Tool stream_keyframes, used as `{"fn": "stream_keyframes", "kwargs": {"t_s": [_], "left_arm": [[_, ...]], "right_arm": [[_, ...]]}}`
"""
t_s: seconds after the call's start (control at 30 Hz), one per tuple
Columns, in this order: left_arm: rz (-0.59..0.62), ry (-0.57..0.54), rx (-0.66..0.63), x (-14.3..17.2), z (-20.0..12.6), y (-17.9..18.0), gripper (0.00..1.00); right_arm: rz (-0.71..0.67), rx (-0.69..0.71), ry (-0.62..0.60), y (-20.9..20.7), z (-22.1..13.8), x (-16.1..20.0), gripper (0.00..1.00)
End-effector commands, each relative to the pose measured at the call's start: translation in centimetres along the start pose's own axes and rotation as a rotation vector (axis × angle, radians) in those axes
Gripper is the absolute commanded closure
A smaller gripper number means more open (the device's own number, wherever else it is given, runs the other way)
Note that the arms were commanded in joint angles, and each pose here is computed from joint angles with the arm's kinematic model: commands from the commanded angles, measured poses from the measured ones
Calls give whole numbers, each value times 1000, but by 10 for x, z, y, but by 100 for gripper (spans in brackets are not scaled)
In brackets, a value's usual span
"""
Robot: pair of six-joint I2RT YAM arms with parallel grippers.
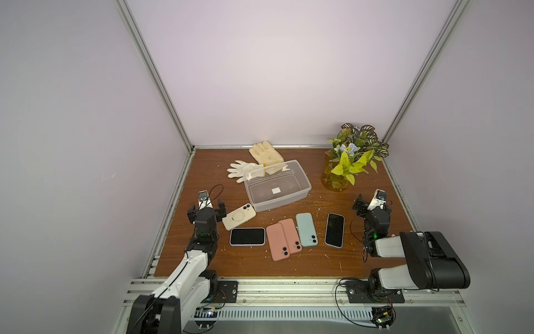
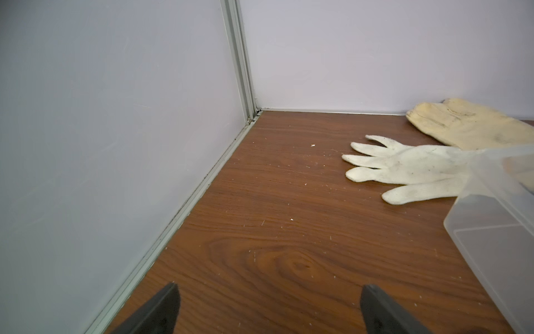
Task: Take the phone out of the storage box
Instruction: Reset both arms
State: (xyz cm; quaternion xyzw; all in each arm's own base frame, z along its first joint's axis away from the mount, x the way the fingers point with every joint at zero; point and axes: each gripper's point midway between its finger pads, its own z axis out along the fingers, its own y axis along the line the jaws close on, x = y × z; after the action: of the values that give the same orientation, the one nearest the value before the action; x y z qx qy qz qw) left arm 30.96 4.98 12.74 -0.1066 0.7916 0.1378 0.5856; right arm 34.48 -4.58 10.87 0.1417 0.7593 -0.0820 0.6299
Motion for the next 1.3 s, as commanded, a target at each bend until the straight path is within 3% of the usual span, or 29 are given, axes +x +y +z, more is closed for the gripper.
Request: {"fn": "stream_keyframes", "kwargs": {"t_s": [0.0, 0.3, 0.43, 0.53, 1.27], "left_arm": [[-68, -181, 63, -34, 4, -10, 0], [5, -174, 163, -28, 44, -45, 0], [17, -226, 206, -18, 38, -51, 0], [12, -166, 193, -13, 46, -50, 0], [8, -183, 195, -15, 46, -50, 0]], "right_arm": [[-17, -92, -91, 19, 5, -29, 1], [-54, -177, -98, 35, 7, -20, 1], [-54, -176, -97, 35, 7, -20, 1], [-54, -177, -95, 35, 8, -20, 1], [-60, -180, -98, 36, 7, -20, 1]]}}
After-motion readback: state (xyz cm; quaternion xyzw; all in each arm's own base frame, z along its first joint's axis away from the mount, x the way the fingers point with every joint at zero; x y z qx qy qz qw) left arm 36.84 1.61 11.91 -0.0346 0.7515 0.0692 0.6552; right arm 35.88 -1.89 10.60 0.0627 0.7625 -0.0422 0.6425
